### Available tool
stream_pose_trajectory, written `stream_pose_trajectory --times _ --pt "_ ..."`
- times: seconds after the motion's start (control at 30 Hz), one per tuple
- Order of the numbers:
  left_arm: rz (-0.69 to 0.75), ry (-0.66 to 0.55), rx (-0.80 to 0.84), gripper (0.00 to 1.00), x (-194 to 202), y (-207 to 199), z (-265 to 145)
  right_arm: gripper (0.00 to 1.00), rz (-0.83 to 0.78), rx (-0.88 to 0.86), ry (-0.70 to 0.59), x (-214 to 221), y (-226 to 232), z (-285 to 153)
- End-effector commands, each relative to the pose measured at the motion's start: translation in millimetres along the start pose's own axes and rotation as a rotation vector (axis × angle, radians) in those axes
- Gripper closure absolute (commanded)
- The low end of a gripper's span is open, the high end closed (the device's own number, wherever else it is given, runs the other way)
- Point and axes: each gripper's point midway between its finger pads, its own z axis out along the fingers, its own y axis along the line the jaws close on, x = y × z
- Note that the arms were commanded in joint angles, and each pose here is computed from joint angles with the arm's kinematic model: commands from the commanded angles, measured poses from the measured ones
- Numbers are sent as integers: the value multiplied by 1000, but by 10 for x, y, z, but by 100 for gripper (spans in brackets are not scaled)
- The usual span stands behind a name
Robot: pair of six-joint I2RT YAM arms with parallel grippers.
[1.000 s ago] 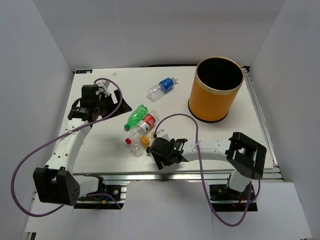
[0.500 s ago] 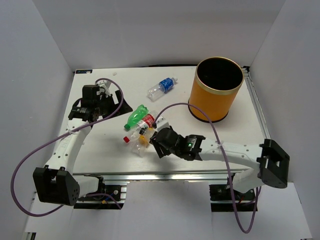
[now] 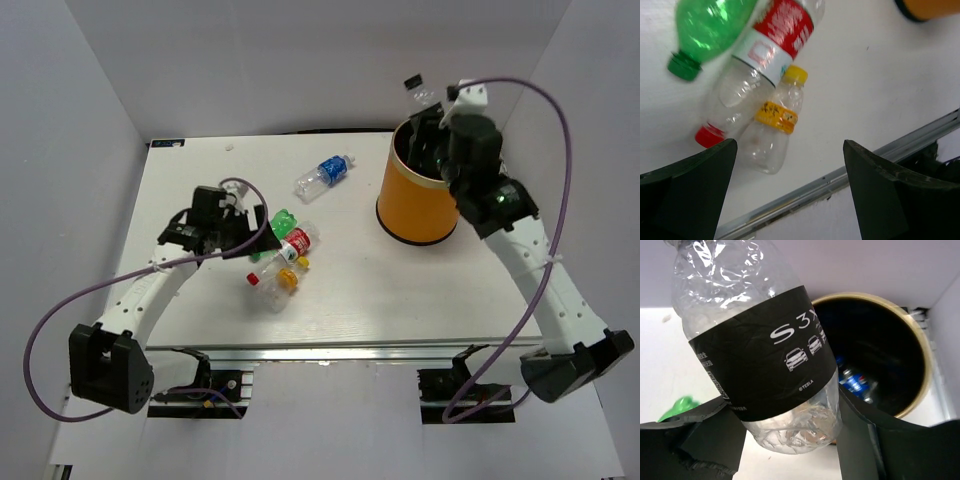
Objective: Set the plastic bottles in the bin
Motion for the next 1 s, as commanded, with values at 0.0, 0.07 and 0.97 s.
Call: stream_pose_trajectory --times 0.0,0.07,0.97 --pt "20 73 -27 2 352 -45 44 68 -84 56 116 74 -294 255" --pt "41 99 -95 2 522 -2 100 47 -42 80 166 156 -543 505" --pt "322 393 -341 2 1165 214 640 11 125 -396 41 419 -25 -531"
